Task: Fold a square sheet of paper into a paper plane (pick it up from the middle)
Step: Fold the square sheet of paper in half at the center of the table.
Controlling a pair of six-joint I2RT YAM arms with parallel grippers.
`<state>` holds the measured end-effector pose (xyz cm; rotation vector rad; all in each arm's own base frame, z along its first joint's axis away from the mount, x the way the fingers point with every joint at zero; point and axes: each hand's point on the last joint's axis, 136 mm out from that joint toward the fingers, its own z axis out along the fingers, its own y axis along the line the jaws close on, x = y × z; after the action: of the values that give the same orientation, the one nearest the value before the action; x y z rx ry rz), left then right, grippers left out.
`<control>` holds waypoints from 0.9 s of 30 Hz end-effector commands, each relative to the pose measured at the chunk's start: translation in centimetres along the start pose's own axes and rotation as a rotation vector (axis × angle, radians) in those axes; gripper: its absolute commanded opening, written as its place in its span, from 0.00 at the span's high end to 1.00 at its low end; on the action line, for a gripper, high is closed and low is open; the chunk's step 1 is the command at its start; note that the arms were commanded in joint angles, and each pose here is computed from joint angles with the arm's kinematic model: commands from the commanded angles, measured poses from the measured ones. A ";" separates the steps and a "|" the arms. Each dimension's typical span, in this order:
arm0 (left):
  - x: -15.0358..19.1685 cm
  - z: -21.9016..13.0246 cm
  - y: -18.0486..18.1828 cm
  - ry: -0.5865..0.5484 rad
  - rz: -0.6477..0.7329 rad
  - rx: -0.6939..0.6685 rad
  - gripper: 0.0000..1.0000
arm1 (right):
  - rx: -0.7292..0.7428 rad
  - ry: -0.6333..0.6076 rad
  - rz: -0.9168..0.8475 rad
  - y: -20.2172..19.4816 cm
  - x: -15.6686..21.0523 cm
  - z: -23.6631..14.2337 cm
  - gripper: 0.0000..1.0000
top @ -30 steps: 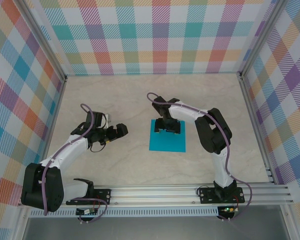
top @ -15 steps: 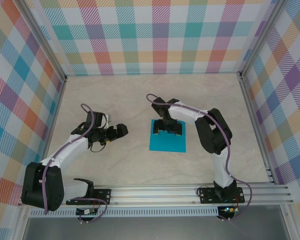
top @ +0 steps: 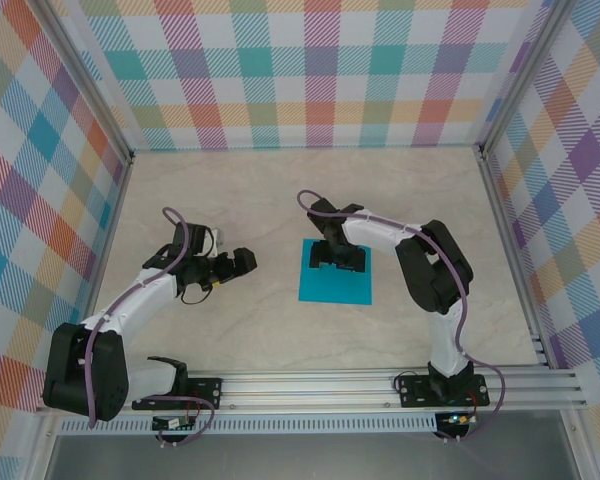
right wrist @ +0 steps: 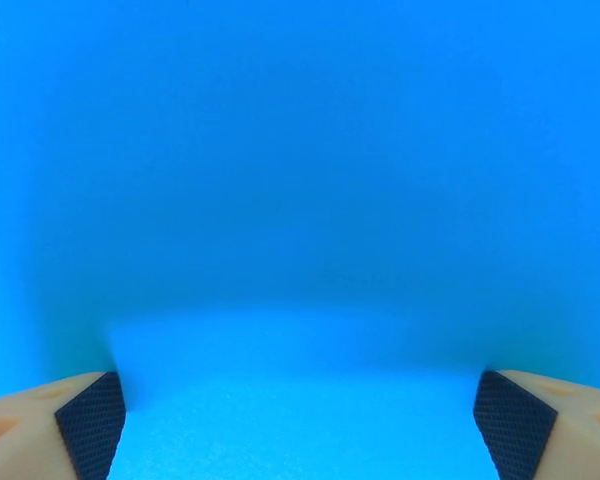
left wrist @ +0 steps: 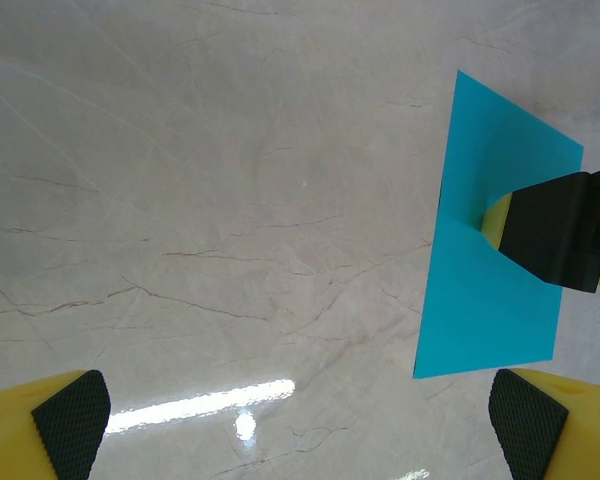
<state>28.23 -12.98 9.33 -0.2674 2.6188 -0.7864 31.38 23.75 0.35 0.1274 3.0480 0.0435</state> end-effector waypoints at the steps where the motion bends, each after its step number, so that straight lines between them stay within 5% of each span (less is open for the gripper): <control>1: -0.1 -0.1 -0.9 0.014 0.032 0.017 0.00 | 0.084 0.261 0.034 -2.4 7.0 7.1 0.10; 19: 0.0 -0.2 -0.9 0.015 0.035 0.014 0.00 | 0.123 0.230 -0.012 -2.1 6.3 6.2 0.20; 27: -0.1 -0.2 -0.9 0.015 0.035 0.013 0.00 | 0.044 0.124 -0.049 0.0 3.3 1.1 0.11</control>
<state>28.22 -13.04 9.37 -0.2471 2.6177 -0.7861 31.75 24.73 1.39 0.1026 3.0194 0.0397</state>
